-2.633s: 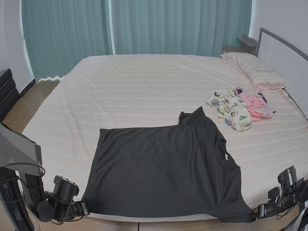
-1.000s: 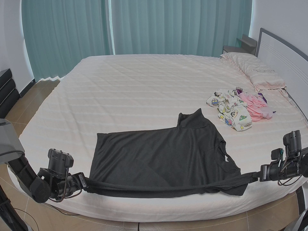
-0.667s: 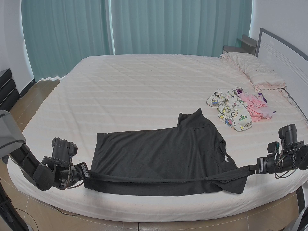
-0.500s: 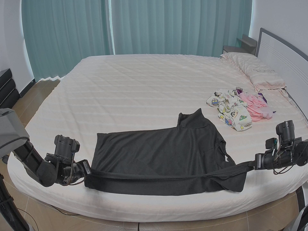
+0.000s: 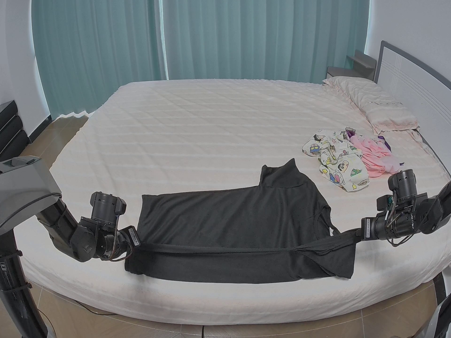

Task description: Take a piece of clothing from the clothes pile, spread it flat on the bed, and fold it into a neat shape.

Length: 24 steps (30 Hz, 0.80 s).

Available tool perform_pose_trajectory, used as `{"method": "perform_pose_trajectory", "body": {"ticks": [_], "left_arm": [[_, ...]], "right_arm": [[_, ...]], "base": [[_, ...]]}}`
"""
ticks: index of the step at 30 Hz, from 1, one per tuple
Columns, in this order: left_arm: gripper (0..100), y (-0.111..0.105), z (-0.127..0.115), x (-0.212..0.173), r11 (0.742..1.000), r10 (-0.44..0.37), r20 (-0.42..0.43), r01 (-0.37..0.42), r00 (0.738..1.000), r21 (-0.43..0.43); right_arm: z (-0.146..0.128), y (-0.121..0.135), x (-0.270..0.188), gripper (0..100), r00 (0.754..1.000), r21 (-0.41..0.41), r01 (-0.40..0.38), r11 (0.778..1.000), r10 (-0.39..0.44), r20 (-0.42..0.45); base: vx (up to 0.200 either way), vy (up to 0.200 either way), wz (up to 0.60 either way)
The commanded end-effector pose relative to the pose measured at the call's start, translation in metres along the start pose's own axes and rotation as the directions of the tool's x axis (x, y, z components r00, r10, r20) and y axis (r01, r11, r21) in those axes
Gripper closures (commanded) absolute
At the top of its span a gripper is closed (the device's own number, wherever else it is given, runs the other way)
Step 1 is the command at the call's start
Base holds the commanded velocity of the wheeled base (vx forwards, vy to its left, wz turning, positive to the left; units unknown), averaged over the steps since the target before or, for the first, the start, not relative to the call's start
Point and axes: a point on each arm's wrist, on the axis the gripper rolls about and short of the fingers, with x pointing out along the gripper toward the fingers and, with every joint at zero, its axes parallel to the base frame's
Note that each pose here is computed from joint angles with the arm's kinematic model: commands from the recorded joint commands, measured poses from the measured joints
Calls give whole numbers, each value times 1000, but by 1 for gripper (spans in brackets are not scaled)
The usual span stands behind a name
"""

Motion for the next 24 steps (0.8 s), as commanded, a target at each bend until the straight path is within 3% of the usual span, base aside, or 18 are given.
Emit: {"method": "perform_pose_trajectory", "body": {"ticks": [1, 24], "left_arm": [[100, -4, 2, 13, 1000, 3, -2, -3, 1000, -1], [100, -18, 15, 42, 1000, 9, -6, -9, 1000, 1]], "right_arm": [[3, -1, 12, 100, 1000, 1, 9, 1000, -9, -16], [12, -5, 34, 100, 999, 15, 23, 1000, -22, -25]], "base": [[0, 0, 0], [0, 0, 0]]}}
